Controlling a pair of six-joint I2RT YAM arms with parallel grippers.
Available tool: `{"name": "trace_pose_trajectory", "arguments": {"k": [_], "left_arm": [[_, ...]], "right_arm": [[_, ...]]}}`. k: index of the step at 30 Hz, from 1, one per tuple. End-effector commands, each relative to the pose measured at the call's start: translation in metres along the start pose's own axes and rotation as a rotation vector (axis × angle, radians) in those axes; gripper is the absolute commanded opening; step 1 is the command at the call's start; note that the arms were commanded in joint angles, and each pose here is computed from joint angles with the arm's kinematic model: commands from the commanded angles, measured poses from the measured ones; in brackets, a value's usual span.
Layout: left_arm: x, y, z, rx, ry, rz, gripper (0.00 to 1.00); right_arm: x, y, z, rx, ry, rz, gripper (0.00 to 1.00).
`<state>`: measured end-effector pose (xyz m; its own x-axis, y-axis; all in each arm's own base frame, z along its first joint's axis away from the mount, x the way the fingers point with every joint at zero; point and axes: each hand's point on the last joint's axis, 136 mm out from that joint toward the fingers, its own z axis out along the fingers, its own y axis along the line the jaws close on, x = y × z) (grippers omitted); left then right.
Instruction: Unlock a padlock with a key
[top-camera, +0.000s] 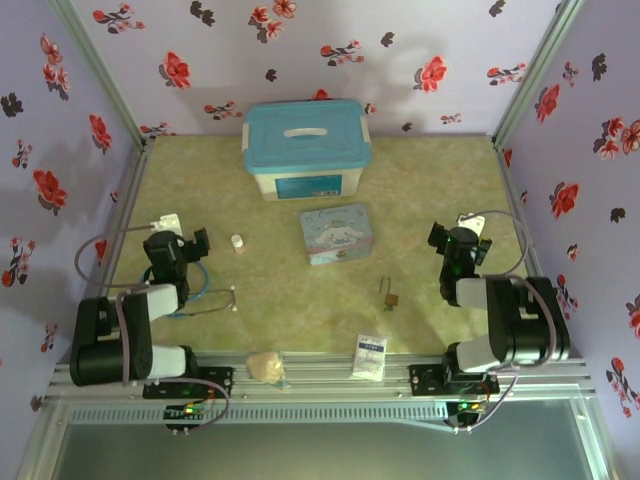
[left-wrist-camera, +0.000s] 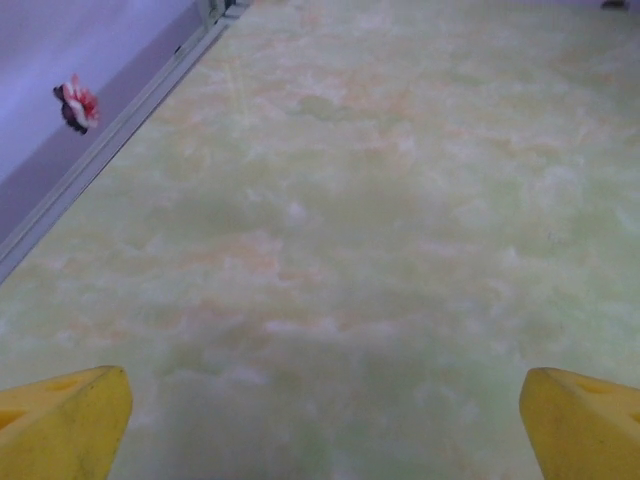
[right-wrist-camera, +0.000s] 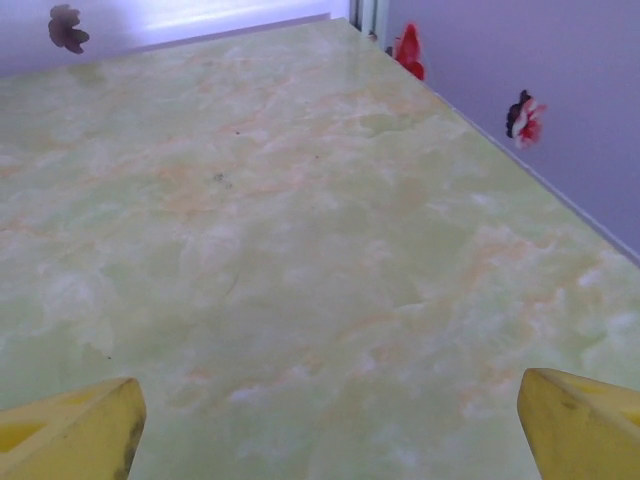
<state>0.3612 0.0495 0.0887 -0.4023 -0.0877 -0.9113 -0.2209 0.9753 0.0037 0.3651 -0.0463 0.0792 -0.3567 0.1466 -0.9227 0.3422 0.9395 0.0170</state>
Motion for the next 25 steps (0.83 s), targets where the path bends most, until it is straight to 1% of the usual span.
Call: {"name": "trace_pose_trajectory", "arguments": {"k": [1, 2, 4, 5, 6, 7, 8, 11, 21, 25], "left_arm": [[-0.03, -0.016, 0.008, 0.116, -0.129, -0.036, 1.0], [-0.028, -0.022, 0.009, 0.132, -0.129, -0.015, 1.0], [-0.022, -0.025, 0.012, 0.131, -0.128, -0.004, 1.0], [-0.021, -0.023, 0.016, 0.115, -0.142, -0.01, 1.0], [-0.019, -0.024, 0.018, 0.115, -0.127, -0.004, 1.0], [-0.016, -0.024, 0.02, 0.107, -0.088, 0.0, 1.0], [-0.02, -0.026, 0.022, 0.103, -0.102, 0.014, 1.0], [-0.018, -0.028, 0.023, 0.068, -0.092, 0.043, 1.0], [-0.019, -0.028, 0.023, 0.066, -0.092, 0.043, 1.0], [-0.019, -0.028, 0.023, 0.066, -0.092, 0.043, 1.0]], "right_arm": [[-0.02, 0.012, 0.004, -0.068, -0.144, 0.021, 0.99], [-0.018, 0.012, 0.005, -0.069, -0.125, 0.015, 0.99], [-0.017, 0.009, 0.013, -0.023, -0.05, 0.016, 0.99], [-0.017, 0.013, 0.014, -0.028, -0.049, -0.002, 0.99], [-0.017, 0.013, 0.014, -0.032, -0.063, -0.003, 0.99], [-0.017, 0.013, 0.014, -0.032, -0.062, -0.004, 0.99], [-0.016, 0.013, 0.014, -0.031, -0.055, -0.003, 0.99], [-0.017, 0.013, 0.013, -0.032, -0.061, -0.005, 0.99], [-0.015, 0.018, 0.017, -0.056, -0.036, -0.016, 0.99], [-0.017, 0.019, 0.014, -0.065, -0.049, -0.018, 0.99]]}}
